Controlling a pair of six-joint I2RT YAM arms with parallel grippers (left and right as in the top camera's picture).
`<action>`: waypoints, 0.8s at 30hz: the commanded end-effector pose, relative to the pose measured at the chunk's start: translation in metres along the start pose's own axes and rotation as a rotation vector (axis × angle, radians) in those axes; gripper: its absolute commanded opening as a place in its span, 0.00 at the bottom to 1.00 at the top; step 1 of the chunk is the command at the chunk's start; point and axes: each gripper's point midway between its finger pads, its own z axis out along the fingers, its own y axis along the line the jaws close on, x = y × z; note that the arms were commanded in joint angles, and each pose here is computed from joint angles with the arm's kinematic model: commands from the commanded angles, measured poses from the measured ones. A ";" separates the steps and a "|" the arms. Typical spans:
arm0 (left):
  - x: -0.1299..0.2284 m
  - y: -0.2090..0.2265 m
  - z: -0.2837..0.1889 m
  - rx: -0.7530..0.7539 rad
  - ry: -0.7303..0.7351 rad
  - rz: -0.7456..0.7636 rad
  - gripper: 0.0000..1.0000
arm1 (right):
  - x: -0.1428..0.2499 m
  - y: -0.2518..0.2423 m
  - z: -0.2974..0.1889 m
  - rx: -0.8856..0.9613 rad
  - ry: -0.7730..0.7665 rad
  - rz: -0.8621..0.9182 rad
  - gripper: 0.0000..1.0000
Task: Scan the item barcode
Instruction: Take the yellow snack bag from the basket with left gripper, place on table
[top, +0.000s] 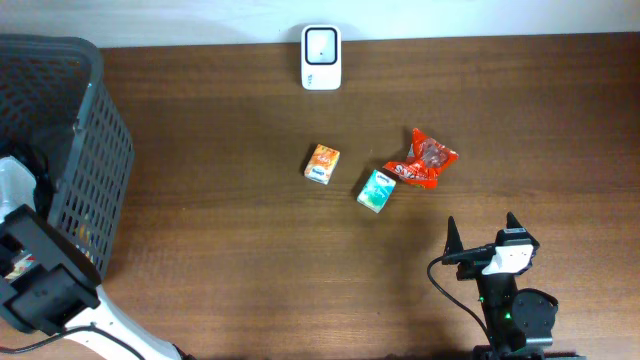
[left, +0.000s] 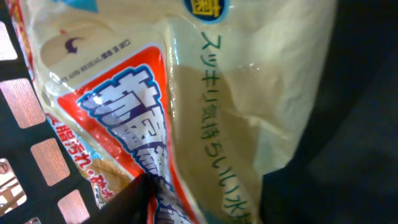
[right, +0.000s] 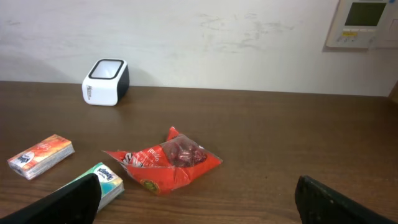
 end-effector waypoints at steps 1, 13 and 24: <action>0.000 -0.003 0.016 -0.013 0.019 -0.009 0.00 | 0.003 -0.002 0.000 0.008 0.002 0.012 0.99; -0.074 -0.045 -0.302 0.854 -0.350 0.065 0.00 | 0.003 -0.002 0.000 0.008 0.002 0.012 0.99; 0.077 -0.061 -0.491 1.284 -0.633 0.493 0.00 | 0.003 -0.002 0.000 0.008 0.002 0.012 0.99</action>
